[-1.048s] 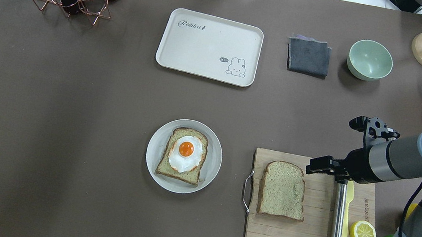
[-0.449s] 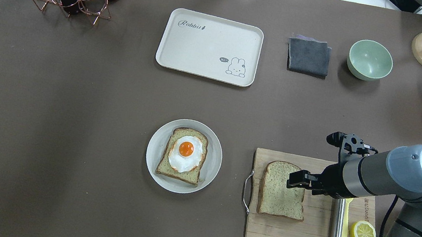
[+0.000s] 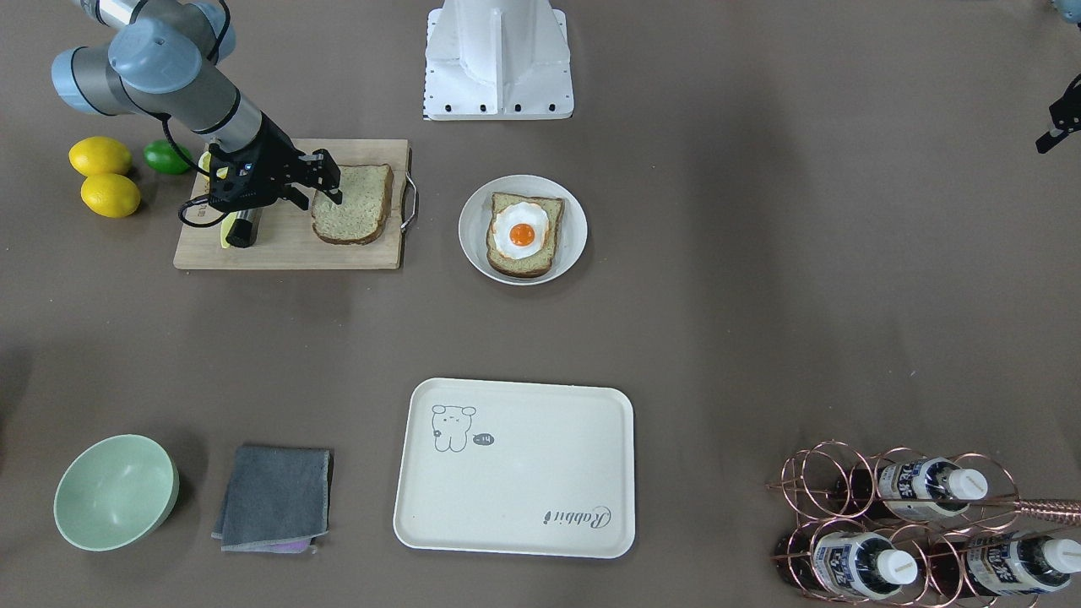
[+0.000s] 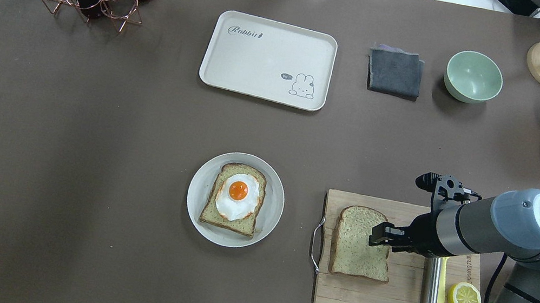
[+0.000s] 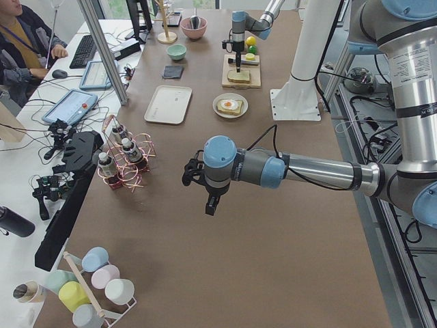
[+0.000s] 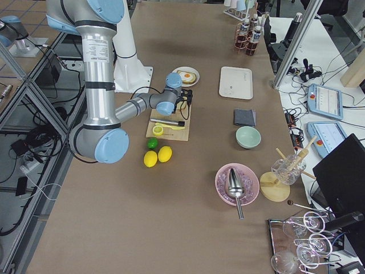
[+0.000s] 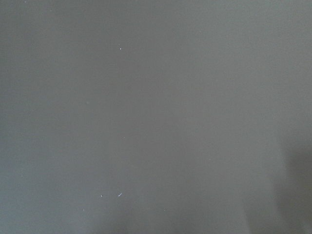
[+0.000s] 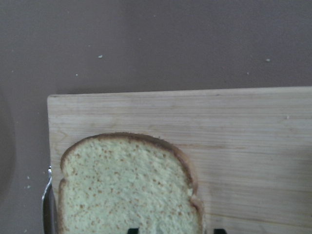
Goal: Make sandwich and place on tray
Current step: 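Grasp the bread slice with the right gripper and lift it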
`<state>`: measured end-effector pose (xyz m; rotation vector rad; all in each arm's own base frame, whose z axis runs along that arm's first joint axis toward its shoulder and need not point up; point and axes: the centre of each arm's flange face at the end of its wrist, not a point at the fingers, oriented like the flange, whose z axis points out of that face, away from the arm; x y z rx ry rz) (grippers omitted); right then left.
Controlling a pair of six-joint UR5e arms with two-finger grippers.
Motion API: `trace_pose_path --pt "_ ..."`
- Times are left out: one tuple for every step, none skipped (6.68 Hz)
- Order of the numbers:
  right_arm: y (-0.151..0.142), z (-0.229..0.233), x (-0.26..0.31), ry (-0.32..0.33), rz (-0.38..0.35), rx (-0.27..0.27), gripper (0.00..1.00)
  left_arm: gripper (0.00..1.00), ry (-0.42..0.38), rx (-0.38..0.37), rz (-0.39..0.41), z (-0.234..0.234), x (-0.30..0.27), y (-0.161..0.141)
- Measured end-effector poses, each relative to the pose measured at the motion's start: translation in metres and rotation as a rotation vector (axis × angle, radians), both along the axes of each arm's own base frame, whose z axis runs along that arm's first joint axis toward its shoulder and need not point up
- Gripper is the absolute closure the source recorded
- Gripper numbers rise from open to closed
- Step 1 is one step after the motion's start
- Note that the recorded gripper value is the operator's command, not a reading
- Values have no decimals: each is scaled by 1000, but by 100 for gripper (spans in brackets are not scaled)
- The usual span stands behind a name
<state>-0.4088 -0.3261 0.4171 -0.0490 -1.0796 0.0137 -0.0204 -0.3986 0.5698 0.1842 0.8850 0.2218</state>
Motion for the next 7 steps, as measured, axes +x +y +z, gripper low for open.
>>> trace_pose_path --pt "2 0 -2 0 -6 0 100 2 0 -1 0 1 0 0" --pt "4 -1 -4 -1 -11 0 100 2 1 -2 1 1 0 0" --pt "4 -4 -4 -8 -16 1 100 2 2 -4 1 2 0 1" --pt "4 -8 -5 -16 -18 4 100 2 3 -4 1 2 0 1" --pt "2 -14 -5 -26 -15 9 100 2 3 -4 2 2 0 1" --pt "-5 -26 -4 -49 -5 19 100 2 4 -3 2 2 0 1" --pt "-17 -49 -5 -88 12 32 100 2 5 -3 3 1 0 1"
